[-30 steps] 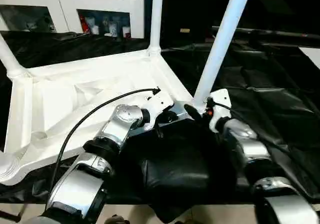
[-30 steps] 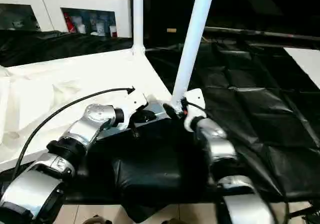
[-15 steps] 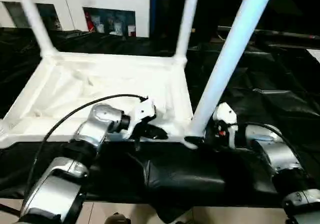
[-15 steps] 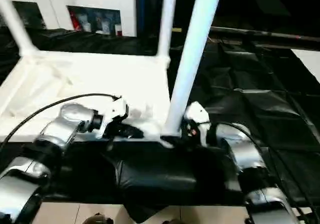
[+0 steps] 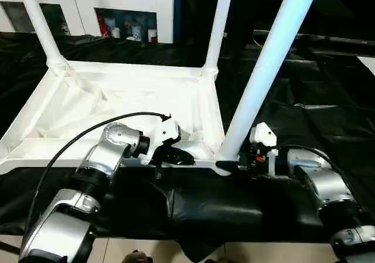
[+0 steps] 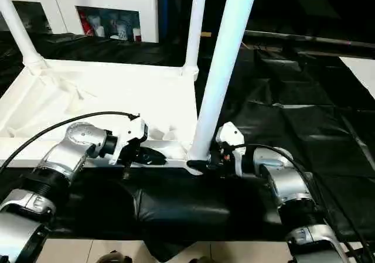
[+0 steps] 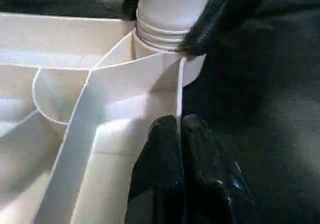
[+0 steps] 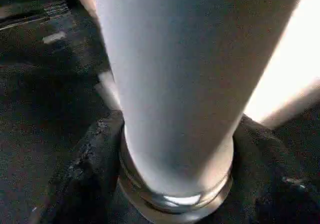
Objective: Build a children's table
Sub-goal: Rotate leg to tighten
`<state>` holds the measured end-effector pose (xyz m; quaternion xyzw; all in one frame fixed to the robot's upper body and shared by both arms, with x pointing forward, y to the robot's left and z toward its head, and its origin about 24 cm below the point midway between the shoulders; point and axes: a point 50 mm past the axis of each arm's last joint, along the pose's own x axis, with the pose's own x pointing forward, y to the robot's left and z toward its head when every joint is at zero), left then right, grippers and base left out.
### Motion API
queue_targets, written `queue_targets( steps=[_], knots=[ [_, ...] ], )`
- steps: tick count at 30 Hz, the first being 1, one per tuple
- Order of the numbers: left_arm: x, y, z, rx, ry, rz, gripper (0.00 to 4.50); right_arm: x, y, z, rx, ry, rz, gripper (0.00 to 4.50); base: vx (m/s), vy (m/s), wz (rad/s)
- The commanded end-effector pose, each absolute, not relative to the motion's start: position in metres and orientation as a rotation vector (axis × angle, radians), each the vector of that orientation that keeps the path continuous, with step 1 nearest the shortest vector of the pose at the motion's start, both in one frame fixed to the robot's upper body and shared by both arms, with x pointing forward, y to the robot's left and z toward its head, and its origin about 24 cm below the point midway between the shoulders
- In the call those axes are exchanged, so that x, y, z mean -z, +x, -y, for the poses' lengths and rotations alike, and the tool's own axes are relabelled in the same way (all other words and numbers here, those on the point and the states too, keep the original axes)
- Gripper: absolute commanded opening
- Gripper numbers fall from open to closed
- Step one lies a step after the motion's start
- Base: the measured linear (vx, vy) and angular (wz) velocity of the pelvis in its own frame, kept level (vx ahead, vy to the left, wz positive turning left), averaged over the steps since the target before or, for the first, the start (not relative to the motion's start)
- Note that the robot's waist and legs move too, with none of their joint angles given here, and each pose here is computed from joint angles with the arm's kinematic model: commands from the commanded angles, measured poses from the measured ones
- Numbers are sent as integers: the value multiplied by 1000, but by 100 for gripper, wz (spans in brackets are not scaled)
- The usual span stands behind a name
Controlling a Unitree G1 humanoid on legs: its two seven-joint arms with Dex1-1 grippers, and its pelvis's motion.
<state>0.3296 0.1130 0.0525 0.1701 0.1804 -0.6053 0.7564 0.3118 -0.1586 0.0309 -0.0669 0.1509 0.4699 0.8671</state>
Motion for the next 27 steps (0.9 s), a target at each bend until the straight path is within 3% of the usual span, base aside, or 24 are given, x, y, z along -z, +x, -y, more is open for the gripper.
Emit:
queue_targets(
  steps=[1, 2, 8, 12, 13, 20, 24, 27],
  knots=[
    [-46, 333, -91, 1223, 327, -358, 0, -5, 316, 167, -714, -135, -431, 273, 0, 0, 0],
    [-44, 336, -81, 1174, 334, -354, 0, -2, 322, 167, -555, -77, -432, 273, 0, 0, 0],
    [-43, 340, -54, 1076, 307, -341, 0, 2, 331, 155, -354, 0, -434, 273, 0, 0, 0],
    [-45, 337, -36, 1123, 307, -315, 0, -4, 331, 113, -489, -14, -359, 273, 0, 0, 0],
    [-45, 337, -36, 1128, 314, -312, 0, -6, 332, 109, -500, -8, -335, 308, 0, 0, 0],
    [-44, 334, -51, 1209, 333, -324, 0, -23, 334, 118, -614, -4, -232, 375, 0, 0, 0],
    [-47, 332, -63, 1277, 339, -334, 0, -32, 329, 133, -773, -64, -200, 375, 0, 0, 0],
    [-49, 329, -81, 1379, 358, -365, 0, -37, 314, 149, -1005, -180, -219, 375, 0, 0, 0]
  ],
)
